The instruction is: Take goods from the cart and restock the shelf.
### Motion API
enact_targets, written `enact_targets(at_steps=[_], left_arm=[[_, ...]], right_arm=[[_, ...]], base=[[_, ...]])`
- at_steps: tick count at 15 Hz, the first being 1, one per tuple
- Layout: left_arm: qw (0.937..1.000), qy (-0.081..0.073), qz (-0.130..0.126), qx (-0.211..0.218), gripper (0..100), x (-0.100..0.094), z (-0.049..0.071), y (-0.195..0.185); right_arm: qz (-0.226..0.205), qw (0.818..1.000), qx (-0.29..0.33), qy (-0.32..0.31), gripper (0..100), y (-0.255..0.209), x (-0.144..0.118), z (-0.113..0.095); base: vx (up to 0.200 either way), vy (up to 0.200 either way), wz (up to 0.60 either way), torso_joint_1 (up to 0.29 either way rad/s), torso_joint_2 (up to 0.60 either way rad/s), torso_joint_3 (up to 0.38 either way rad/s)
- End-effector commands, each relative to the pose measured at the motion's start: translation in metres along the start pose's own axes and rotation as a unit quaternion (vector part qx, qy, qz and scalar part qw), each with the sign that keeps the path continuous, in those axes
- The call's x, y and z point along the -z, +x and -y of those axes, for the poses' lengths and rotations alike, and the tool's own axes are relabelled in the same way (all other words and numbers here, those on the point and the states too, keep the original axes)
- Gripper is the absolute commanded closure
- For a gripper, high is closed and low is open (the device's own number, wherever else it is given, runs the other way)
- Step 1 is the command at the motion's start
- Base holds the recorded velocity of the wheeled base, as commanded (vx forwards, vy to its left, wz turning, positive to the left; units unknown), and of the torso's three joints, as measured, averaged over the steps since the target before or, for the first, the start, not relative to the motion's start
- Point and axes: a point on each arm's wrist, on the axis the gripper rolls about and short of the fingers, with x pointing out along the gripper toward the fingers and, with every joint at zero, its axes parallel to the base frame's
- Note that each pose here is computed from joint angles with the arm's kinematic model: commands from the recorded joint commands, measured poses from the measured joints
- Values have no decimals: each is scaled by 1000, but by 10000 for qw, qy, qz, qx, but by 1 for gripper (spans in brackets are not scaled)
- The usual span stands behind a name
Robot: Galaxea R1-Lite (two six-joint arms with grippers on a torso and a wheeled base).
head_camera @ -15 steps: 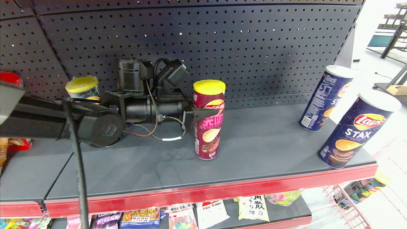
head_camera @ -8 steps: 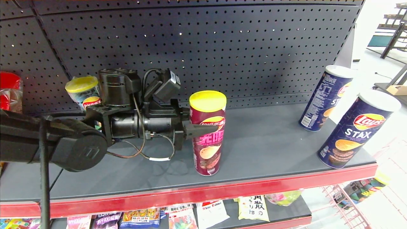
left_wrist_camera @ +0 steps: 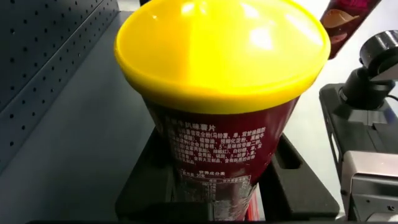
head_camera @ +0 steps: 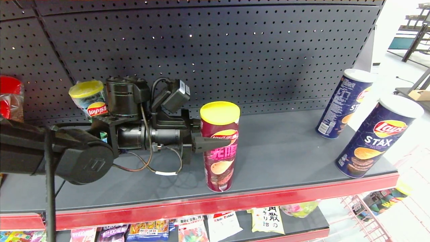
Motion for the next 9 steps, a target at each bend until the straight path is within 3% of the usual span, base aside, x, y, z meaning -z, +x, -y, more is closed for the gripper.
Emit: enact_targets(at_steps=[1, 5, 9], left_arm=[[10000, -7, -26, 14, 100, 4, -1, 1], [9999, 160, 58, -15, 100, 12, -5, 6], [9998, 168, 108, -4, 100, 9, -3, 5]], right_arm=[[-11, 10000, -4, -9, 100, 0, 0, 0], [-18, 10000, -5, -9, 100, 1, 0, 0], [-42, 10000, 0, -7, 100, 1, 1, 0]], base=[[0, 0, 0, 0, 0, 0], [0, 0, 0, 0, 0, 0], [0, 0, 0, 0, 0, 0]])
